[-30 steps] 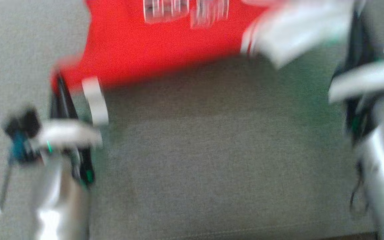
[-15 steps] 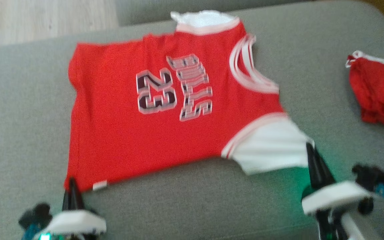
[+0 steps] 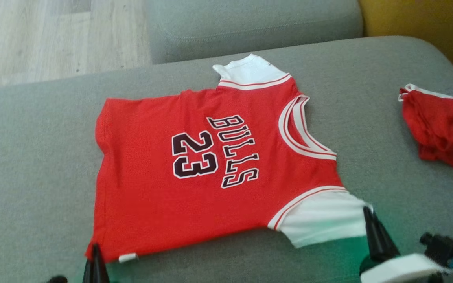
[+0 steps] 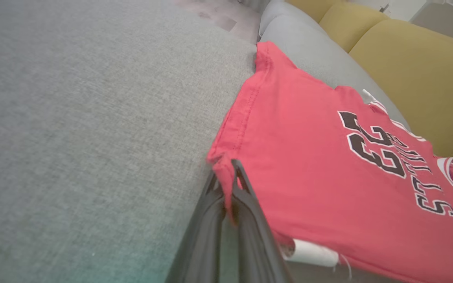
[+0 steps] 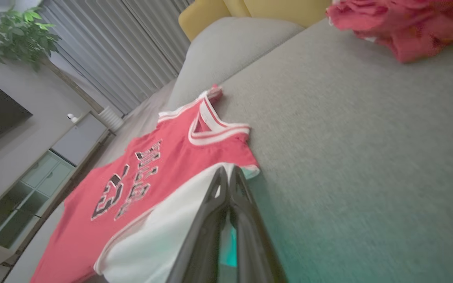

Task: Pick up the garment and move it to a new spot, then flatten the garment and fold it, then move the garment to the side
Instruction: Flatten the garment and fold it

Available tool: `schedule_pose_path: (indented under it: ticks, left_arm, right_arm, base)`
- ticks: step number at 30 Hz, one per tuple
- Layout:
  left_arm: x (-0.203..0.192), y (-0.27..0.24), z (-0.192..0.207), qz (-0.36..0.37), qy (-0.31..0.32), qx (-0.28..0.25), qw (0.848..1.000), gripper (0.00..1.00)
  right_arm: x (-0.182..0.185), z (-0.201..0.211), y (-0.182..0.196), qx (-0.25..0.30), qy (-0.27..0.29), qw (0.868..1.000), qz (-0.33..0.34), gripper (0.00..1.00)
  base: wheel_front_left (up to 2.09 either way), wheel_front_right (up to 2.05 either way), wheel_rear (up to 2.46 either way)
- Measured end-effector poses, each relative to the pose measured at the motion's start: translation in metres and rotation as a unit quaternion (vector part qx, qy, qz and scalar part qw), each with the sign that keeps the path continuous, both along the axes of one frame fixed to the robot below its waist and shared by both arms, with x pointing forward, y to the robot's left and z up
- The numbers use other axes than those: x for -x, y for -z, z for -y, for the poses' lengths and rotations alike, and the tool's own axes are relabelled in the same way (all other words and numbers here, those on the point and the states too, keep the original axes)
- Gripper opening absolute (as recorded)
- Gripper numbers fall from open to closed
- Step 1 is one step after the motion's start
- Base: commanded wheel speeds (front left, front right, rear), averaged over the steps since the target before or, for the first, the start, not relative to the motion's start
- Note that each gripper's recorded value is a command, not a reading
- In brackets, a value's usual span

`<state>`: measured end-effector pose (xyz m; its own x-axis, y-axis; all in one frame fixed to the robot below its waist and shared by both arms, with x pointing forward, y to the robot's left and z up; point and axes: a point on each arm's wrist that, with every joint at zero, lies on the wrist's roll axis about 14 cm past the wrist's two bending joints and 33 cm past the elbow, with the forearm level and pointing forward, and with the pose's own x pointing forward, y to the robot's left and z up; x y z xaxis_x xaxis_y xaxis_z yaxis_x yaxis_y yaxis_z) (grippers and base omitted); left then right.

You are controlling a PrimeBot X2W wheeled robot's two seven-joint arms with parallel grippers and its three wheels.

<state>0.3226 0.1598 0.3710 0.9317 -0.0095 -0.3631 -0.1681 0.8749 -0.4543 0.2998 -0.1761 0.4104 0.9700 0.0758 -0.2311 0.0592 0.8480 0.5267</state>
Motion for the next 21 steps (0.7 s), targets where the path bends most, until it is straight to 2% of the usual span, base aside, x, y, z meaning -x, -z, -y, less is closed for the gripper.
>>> schedule_pose_path:
  ticks: [3, 10, 21]
  left_arm:
    - [-0.015, -0.009, 0.007, 0.017, 0.009, 0.007, 1.0, 0.0]
    - [-0.077, -0.046, 0.023, 0.079, 0.025, 0.015, 0.996, 0.0]
    - [-0.126, -0.036, 0.011, 0.058, -0.005, -0.008, 0.998, 0.0]
  right_arm:
    - [-0.022, -0.003, -0.016, -0.004, -0.005, 1.0, 0.027, 0.0]
    - [-0.097, -0.006, -0.052, -0.006, -0.018, 0.997, 0.072, 0.0]
    - [-0.166, -0.022, -0.027, 0.006, -0.037, 0.999, 0.022, 0.0]
  base:
    - [0.0, 0.0, 0.0]
    - [0.0, 0.0, 0.0]
    - [0.0, 0.0, 0.0]
